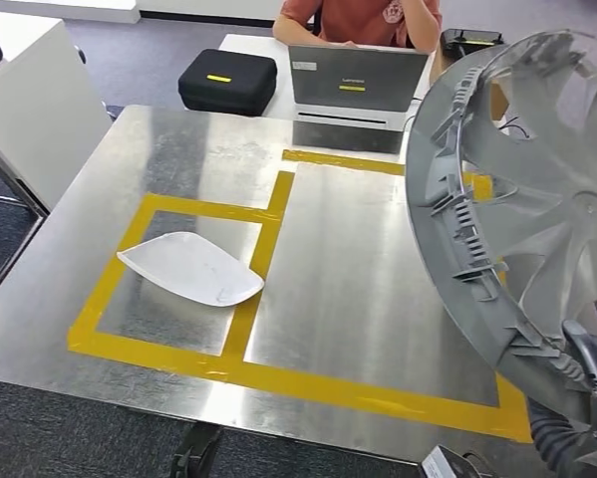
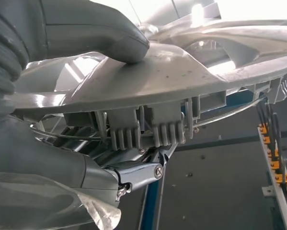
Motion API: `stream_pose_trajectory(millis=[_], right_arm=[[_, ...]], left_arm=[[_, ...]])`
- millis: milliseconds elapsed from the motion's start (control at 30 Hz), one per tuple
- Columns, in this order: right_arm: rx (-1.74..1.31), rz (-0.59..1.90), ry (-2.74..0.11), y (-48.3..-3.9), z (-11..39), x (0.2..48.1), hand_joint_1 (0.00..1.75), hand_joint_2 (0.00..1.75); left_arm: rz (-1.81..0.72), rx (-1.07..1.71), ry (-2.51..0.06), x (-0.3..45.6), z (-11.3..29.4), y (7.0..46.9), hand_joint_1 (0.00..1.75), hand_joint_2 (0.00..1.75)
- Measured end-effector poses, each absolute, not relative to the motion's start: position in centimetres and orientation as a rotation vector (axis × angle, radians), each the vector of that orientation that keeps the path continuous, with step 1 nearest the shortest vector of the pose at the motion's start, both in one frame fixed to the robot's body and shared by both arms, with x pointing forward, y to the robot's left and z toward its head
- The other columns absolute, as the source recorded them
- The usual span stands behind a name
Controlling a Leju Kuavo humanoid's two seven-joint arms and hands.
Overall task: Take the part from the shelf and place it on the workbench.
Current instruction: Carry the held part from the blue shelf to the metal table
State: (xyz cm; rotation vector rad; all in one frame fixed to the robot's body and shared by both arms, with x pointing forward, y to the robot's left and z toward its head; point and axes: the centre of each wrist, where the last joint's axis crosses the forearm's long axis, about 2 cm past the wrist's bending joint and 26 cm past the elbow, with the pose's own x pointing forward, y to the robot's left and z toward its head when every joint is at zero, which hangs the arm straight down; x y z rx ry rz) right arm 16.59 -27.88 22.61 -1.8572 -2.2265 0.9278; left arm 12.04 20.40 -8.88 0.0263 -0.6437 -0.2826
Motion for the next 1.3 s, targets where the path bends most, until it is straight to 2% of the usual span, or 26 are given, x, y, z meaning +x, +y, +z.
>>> stream_pose_trajectory(millis=[233,500,767,1300], right_arm=[[-1.862,0.962,-2.249,-27.9,22.8,16.8,1.75,1.75],[-1.867,0.962,-2.249,-27.9,22.8,16.8,1.75,1.75],[-1.879,0.956,-2.252,-28.0,22.9,17.7,1.75,1.75],[-1.747,0.85,-2.176,-26.3,20.7,19.0,1.75,1.75]], left_arm=[[-0.29,0.06,-0.465,11.7,-9.0,20.7,0.0,0.0],[-0.291,0.07,-0.429,11.4,-9.2,21.1,0.0,0.0],[-0.261,0.081,-0.195,10.5,-9.5,21.8,0.0,0.0],[-0.262,0.14,-0.167,10.0,-9.7,22.4,0.0,0.0]])
